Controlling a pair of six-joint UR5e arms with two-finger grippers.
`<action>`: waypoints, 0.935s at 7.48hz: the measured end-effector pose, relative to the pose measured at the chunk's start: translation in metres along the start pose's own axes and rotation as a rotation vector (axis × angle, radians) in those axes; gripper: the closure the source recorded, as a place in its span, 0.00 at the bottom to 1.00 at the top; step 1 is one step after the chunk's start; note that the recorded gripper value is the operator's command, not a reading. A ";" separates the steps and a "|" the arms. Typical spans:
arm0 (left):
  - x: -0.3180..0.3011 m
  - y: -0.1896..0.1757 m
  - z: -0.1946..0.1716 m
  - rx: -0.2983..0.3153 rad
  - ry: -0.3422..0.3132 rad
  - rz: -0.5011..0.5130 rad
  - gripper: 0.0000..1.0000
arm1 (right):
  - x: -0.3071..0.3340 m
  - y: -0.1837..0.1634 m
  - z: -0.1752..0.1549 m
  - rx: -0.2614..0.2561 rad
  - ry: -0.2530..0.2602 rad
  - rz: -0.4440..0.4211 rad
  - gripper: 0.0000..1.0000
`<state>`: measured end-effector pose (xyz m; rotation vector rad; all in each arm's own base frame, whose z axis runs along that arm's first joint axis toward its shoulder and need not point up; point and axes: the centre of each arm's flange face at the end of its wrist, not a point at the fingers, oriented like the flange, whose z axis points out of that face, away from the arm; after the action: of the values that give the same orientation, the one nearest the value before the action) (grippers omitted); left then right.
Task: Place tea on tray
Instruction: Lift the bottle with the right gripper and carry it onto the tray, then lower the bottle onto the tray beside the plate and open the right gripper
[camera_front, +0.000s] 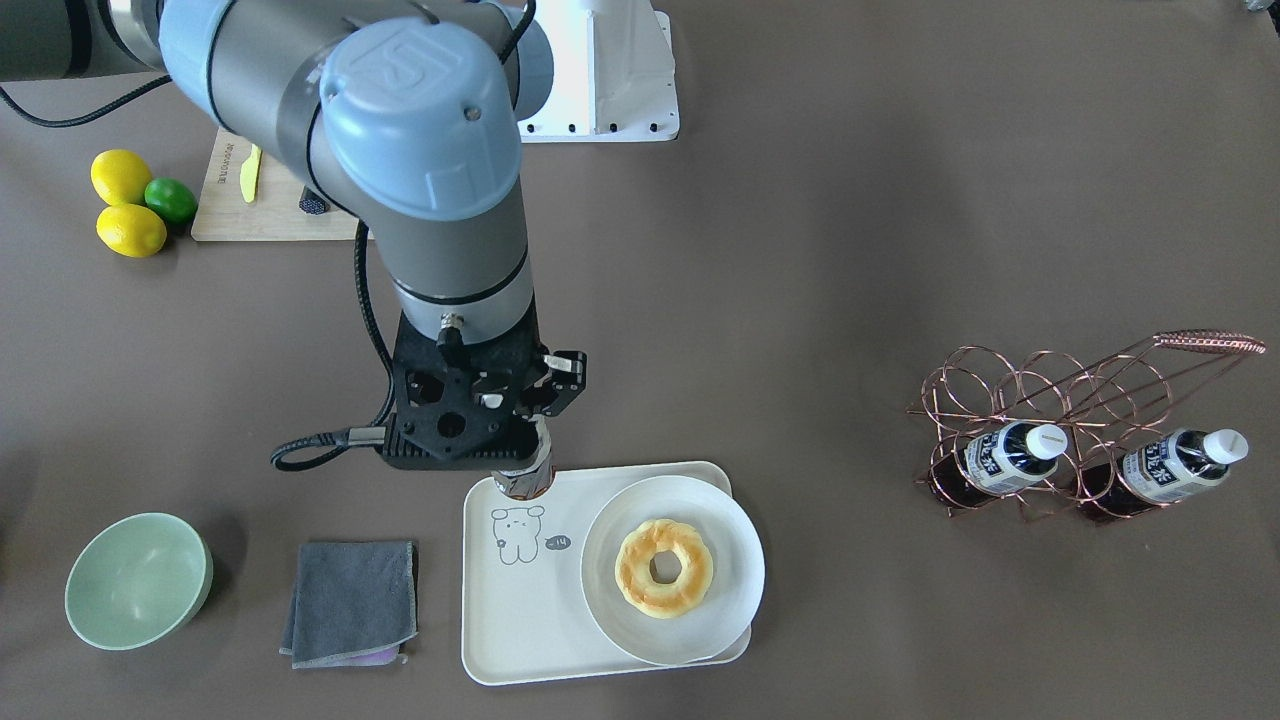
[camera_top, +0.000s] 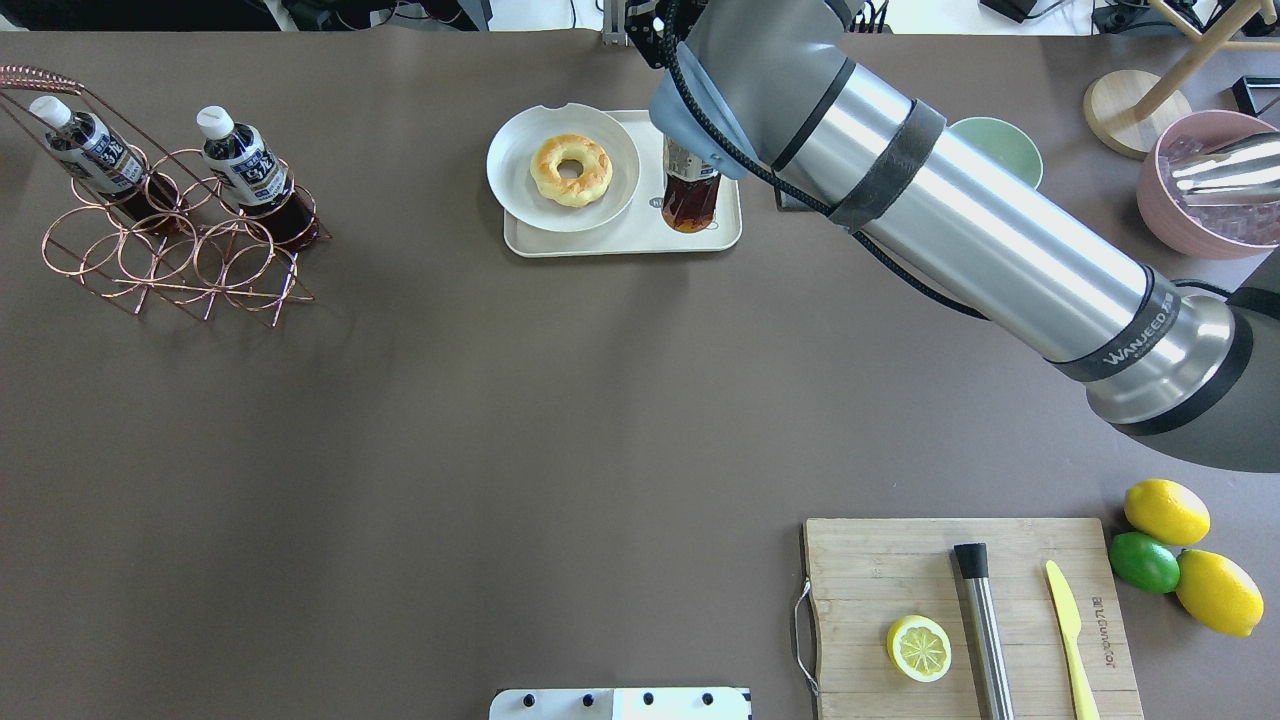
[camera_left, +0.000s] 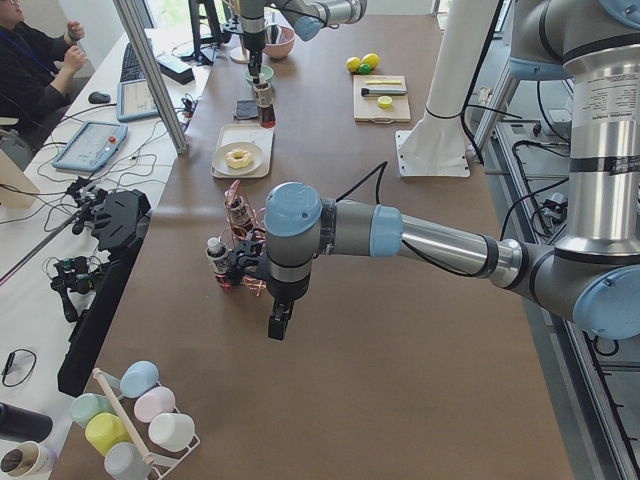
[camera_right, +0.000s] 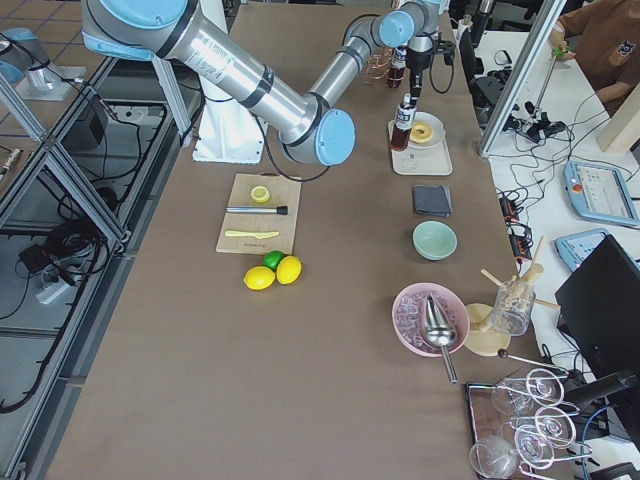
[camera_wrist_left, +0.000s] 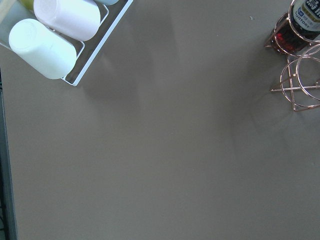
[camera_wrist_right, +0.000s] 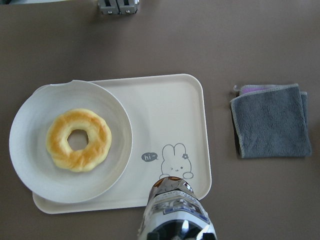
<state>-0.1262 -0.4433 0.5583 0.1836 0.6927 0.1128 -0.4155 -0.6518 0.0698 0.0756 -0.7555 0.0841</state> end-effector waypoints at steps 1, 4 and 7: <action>0.000 -0.003 0.000 0.001 -0.001 0.001 0.02 | 0.010 -0.023 0.011 0.008 -0.004 0.001 1.00; 0.001 -0.008 -0.001 0.003 -0.002 0.005 0.02 | 0.023 -0.072 0.028 0.024 0.003 -0.003 1.00; 0.000 -0.013 -0.002 0.005 -0.004 0.008 0.02 | 0.016 -0.088 0.053 0.039 -0.020 -0.024 1.00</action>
<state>-0.1267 -0.4560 0.5539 0.1913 0.6885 0.1180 -0.4310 -0.7435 0.1155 0.1223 -0.7727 0.0752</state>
